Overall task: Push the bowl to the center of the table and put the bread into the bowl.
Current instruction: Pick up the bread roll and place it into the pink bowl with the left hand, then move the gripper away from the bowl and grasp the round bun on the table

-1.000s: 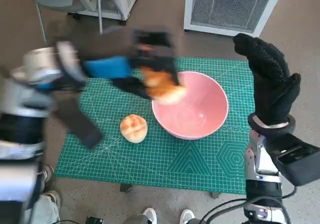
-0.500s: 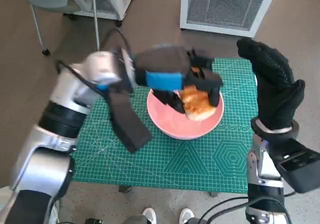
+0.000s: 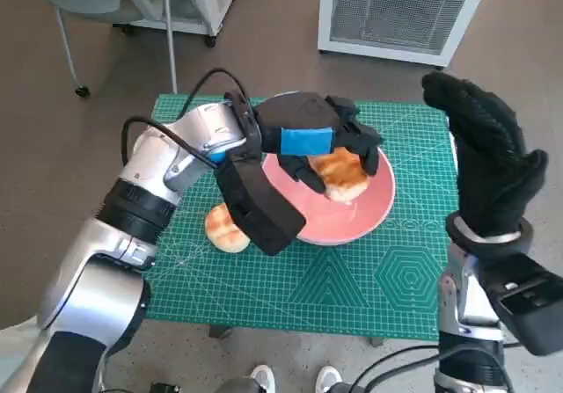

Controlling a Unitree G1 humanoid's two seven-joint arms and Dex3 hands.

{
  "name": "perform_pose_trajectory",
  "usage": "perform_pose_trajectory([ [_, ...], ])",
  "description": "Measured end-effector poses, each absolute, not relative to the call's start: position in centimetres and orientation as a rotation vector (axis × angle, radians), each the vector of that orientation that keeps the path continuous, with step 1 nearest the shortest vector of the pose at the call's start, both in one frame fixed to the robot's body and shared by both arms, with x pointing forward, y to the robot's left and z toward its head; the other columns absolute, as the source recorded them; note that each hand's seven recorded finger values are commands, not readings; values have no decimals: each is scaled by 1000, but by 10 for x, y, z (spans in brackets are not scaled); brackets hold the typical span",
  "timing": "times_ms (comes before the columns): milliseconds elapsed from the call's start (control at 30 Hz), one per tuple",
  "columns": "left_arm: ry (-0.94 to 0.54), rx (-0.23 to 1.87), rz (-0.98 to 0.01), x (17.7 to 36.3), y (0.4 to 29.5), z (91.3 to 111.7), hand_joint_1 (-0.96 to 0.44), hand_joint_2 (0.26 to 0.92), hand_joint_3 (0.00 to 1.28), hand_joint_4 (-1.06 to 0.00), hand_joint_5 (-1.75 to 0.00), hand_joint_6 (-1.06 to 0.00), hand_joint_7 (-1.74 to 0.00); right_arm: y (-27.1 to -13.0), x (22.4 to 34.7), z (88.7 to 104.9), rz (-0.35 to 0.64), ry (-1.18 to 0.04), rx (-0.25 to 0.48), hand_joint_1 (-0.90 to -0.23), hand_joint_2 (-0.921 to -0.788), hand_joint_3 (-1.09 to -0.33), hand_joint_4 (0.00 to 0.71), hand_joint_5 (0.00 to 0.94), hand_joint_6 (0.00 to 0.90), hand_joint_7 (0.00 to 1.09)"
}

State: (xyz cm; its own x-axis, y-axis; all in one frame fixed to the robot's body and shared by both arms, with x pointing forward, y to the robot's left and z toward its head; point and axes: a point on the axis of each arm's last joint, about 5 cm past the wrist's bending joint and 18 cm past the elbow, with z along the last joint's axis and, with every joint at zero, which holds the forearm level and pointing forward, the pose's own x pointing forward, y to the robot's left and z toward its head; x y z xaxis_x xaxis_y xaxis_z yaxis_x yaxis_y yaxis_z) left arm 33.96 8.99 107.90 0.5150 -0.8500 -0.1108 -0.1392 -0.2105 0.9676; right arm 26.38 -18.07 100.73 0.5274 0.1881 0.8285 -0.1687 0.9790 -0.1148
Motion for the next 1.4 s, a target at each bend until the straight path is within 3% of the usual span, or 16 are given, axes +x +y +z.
perform_pose_trajectory([
  [400, -849, 1621, -819, 330, 113, 1084, -690, 858, 14, -101, 0, -137, -244, -179, 264, 1007, 214, -993, -11, -684, -921, -724, 260, 14, -1, 652],
  [900, -898, 1497, -636, 278, 176, 1125, -734, 868, 1, -137, -19, -211, -235, -177, 265, 1005, 215, -985, 1, -688, -921, -724, 262, 14, -1, 668],
  [1067, -830, 1512, -595, 270, 200, 1120, -732, 853, 0, -153, -18, -222, -221, -176, 266, 1004, 217, -978, 4, -691, -921, -726, 261, 13, -1, 671],
  [1400, -562, 1557, -646, 269, 226, 1100, -715, 812, 0, -158, -2, -253, -108, -174, 269, 1004, 228, -966, 6, -689, -921, -733, 260, 12, -1, 670],
])
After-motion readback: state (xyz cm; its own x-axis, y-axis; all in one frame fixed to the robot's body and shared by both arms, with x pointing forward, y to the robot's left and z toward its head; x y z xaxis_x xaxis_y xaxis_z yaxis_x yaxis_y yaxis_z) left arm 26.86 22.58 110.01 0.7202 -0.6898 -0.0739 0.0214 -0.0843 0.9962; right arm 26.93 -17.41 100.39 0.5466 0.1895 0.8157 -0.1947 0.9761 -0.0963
